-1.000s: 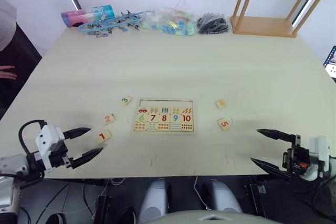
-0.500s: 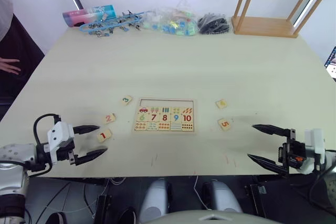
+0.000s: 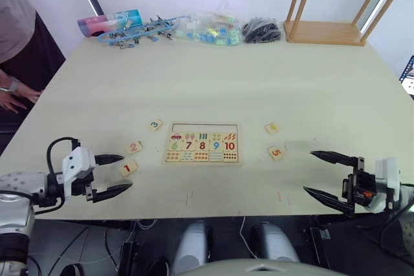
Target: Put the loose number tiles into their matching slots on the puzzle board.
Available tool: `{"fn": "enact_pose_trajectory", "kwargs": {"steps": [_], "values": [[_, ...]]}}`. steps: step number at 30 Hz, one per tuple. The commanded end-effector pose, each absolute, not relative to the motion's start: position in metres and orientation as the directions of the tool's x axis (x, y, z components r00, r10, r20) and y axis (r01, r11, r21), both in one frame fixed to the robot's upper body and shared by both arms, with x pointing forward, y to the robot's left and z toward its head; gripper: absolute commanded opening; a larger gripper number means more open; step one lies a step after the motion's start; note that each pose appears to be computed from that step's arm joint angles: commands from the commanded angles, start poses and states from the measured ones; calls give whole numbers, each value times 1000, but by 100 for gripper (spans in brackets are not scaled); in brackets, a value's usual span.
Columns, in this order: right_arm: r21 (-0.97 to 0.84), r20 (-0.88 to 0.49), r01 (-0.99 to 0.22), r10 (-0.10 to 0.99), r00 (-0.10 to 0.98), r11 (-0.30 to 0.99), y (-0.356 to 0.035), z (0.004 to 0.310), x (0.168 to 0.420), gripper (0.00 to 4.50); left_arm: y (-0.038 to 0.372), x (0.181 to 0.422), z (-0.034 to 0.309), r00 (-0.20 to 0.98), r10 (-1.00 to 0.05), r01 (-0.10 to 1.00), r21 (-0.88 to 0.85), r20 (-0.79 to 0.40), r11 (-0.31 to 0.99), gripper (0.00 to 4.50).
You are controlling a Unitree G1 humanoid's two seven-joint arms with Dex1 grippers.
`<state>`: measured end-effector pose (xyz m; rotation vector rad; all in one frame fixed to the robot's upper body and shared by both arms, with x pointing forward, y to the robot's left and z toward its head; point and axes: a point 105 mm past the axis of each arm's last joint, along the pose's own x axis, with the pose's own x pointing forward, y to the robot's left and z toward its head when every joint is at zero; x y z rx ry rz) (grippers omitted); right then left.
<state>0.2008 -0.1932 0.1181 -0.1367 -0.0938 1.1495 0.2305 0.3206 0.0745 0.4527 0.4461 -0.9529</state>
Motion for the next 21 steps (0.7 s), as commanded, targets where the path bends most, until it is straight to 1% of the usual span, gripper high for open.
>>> {"fn": "enact_pose_trajectory", "kwargs": {"steps": [1,6,11,14,17,21], "values": [[-202,24,-900,921,389,385,-189,128,200,450,330,223,58,476,-627,840,107,-616,533,325],[-204,26,-900,921,388,385,-188,128,200,450,331,223,57,471,-621,840,102,-626,534,102],[-206,35,-900,922,385,384,-188,129,201,450,331,224,58,470,-623,844,111,-625,525,96],[-206,43,-900,922,384,384,-187,130,201,450,328,227,66,469,-637,855,133,-612,502,96],[-205,54,-900,922,383,386,-186,130,200,450,319,233,83,462,-667,872,162,-585,461,96],[-202,78,-897,919,386,394,-185,131,199,450,297,243,111,416,-712,906,194,-565,376,96]]}}
